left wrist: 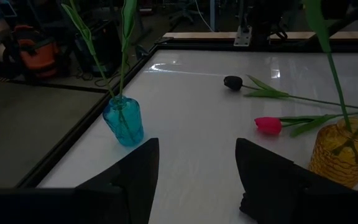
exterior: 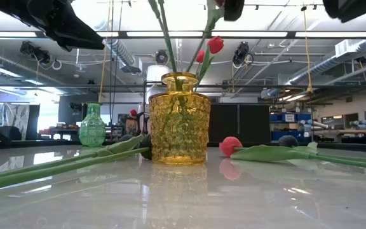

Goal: Sort flowers into vase by color
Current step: Put the right black flower into the green vase

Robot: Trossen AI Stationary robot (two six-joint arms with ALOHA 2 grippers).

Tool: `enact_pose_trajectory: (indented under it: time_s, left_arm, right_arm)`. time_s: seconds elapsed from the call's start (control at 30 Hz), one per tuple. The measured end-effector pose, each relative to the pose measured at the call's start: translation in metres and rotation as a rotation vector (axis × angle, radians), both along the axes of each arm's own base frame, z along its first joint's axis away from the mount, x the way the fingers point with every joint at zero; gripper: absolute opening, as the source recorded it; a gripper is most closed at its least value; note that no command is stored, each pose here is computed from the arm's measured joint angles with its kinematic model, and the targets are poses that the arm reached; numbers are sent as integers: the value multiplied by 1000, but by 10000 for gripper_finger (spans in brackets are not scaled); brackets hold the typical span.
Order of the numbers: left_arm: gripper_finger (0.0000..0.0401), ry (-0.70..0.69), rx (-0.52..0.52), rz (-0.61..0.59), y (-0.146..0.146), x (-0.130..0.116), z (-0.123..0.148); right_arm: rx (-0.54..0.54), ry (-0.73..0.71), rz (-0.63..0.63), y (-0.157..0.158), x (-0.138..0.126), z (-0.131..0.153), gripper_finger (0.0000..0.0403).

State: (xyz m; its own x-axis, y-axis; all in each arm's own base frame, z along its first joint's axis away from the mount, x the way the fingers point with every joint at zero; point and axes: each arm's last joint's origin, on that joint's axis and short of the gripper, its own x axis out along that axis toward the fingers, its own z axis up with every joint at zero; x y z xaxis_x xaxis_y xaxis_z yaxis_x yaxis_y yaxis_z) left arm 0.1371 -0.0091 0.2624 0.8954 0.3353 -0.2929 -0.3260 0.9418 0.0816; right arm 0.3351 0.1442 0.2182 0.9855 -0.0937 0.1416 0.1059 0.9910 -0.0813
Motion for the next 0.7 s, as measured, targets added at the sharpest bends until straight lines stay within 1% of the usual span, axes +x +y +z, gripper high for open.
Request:
enact_pose_trajectory:
  time_s: [0.17,0.43,0.6,0.7]
  left_arm:
    - [217,0,0,0,0,0,0]
    - [217,-1,-3,1,0,0,0]
    - [217,15,0,1,0,-1,-1]
    - [217,29,-11,5,0,-1,-3]
  right_arm:
    - [-21,-4,-22,6,-9,13,158]
    - [-65,93,-59,15,-33,35,158]
    - [-97,186,-159,18,-56,49,158]
    - [-73,239,-224,17,-73,55,158]
